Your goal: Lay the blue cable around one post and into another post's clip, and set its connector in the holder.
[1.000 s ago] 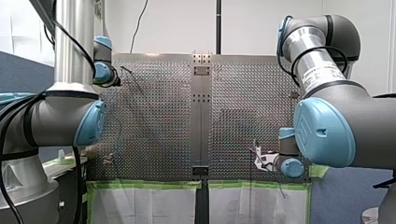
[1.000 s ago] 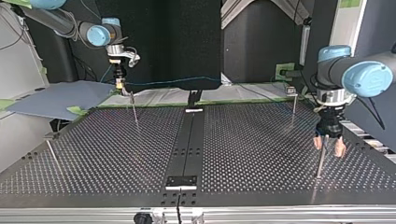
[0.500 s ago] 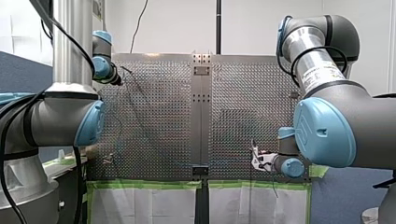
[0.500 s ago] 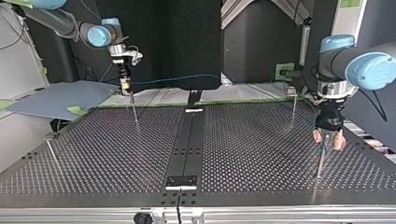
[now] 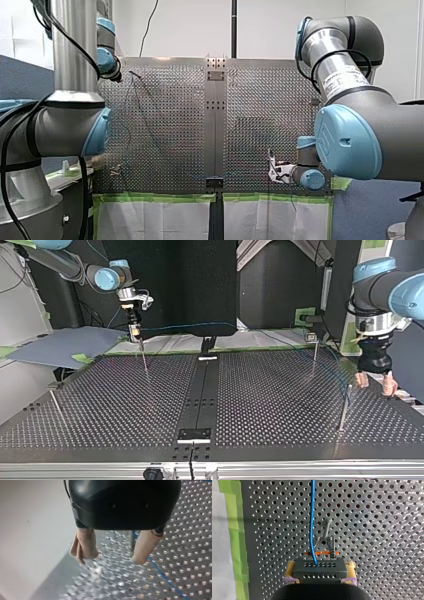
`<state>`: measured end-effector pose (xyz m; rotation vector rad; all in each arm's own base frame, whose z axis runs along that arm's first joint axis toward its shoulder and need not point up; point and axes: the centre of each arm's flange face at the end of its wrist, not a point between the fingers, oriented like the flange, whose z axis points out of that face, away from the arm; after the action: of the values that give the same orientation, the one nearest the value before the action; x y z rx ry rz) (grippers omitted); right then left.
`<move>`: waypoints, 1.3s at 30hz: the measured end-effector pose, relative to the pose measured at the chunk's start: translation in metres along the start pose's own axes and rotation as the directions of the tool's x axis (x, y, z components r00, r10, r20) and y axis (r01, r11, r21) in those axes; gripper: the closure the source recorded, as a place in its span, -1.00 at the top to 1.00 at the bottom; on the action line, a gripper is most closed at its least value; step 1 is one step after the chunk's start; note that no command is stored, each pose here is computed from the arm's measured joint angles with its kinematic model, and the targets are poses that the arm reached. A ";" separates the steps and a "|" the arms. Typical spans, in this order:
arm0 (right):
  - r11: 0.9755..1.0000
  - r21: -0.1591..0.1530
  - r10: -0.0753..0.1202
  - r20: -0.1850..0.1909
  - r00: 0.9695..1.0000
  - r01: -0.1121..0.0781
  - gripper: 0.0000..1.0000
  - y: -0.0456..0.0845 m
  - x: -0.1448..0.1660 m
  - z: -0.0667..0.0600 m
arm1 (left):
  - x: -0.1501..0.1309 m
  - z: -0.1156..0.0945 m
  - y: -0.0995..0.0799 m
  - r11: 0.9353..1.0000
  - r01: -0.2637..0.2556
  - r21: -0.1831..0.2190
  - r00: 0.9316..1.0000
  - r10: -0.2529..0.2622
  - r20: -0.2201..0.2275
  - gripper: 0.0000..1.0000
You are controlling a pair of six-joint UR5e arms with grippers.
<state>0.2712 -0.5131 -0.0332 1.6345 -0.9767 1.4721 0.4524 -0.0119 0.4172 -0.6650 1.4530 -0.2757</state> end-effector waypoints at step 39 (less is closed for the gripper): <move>1.000 0.001 0.000 0.002 1.000 0.000 -1.00 -0.002 0.003 0.006 | -0.035 -0.073 -0.059 0.918 -0.395 -0.016 0.906 0.387 -0.171 1.00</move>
<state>0.2755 -0.5179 -0.0309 1.6369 -0.9776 1.4709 0.3898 -0.0575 0.4806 -0.3817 1.7208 0.0218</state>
